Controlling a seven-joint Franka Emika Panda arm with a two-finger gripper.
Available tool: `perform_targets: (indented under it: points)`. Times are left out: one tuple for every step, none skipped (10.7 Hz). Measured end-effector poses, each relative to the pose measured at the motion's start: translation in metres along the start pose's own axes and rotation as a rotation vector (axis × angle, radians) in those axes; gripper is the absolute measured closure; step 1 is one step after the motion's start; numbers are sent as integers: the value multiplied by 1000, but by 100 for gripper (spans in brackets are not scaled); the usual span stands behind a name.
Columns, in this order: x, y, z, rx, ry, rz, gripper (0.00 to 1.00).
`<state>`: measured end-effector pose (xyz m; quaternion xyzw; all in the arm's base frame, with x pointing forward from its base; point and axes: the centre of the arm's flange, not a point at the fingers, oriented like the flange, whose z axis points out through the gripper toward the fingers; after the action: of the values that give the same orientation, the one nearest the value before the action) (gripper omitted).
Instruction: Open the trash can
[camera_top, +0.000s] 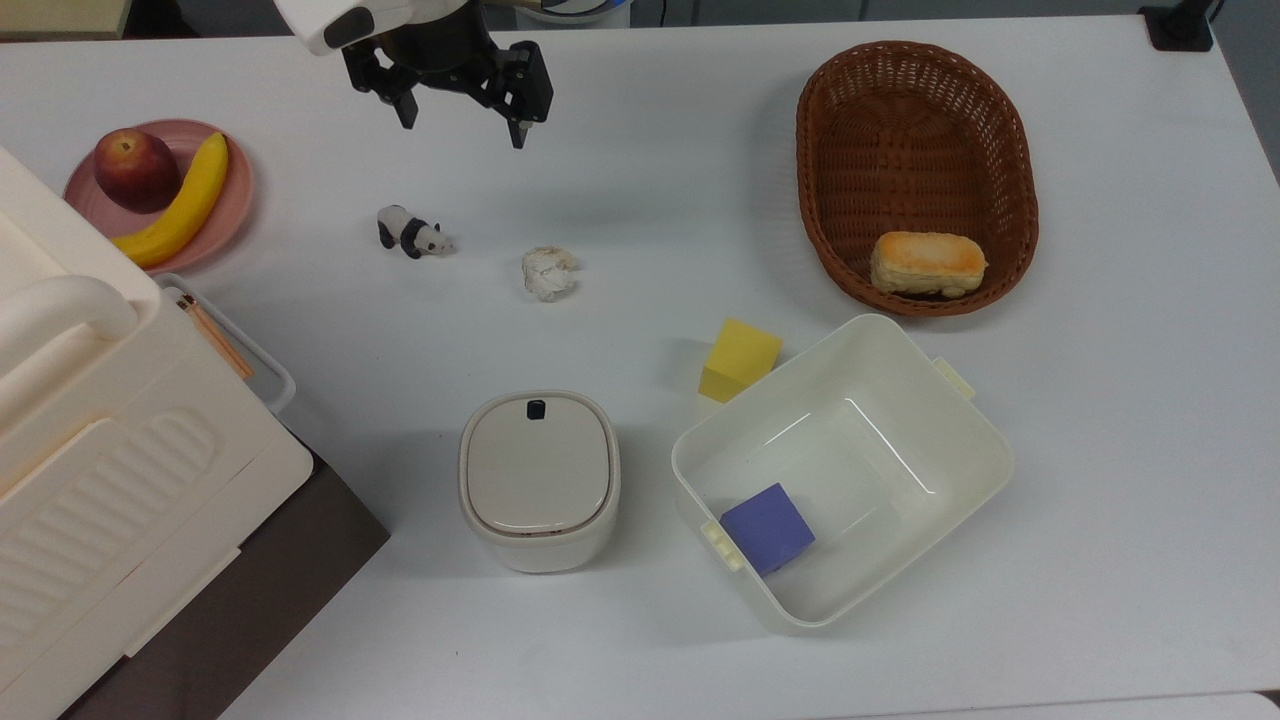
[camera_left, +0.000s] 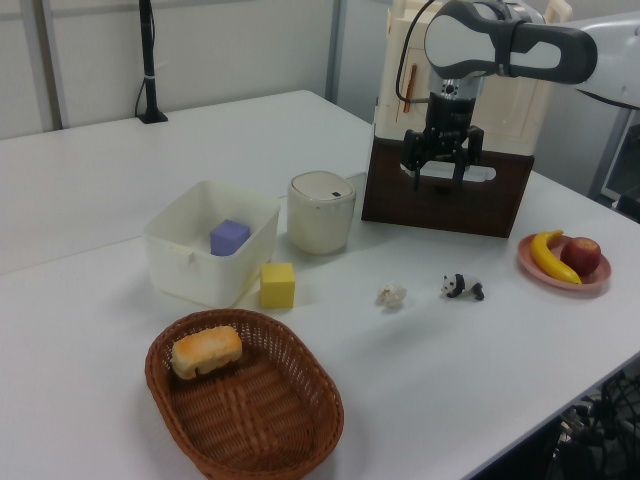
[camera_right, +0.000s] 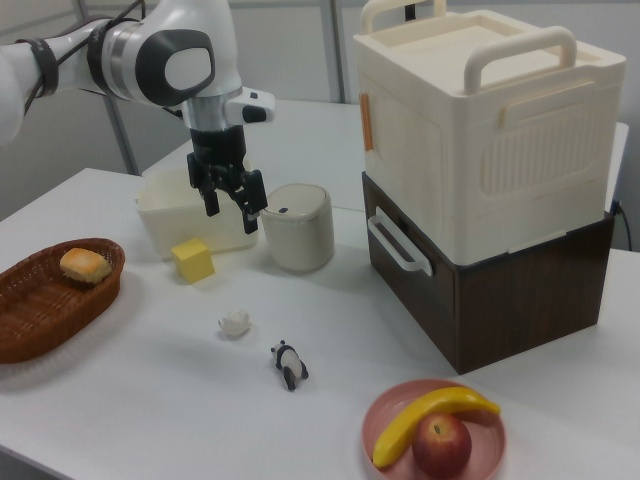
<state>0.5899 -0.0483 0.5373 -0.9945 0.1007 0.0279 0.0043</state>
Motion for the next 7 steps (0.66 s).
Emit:
perform_targets:
  points:
    - [0,1,-1,0,1,2,0]
    - [0,3,-2,-1,5,5,0]
    - [1,4,-7,-13,15,3,0]
    - [2,5,-10,-29,24,0,0]
    - [8,5,-12,-33,60,-4,0]
    - [17,4,-12,-28,115,-6,1]
    - [26,2,-8,-25,150,-7,3]
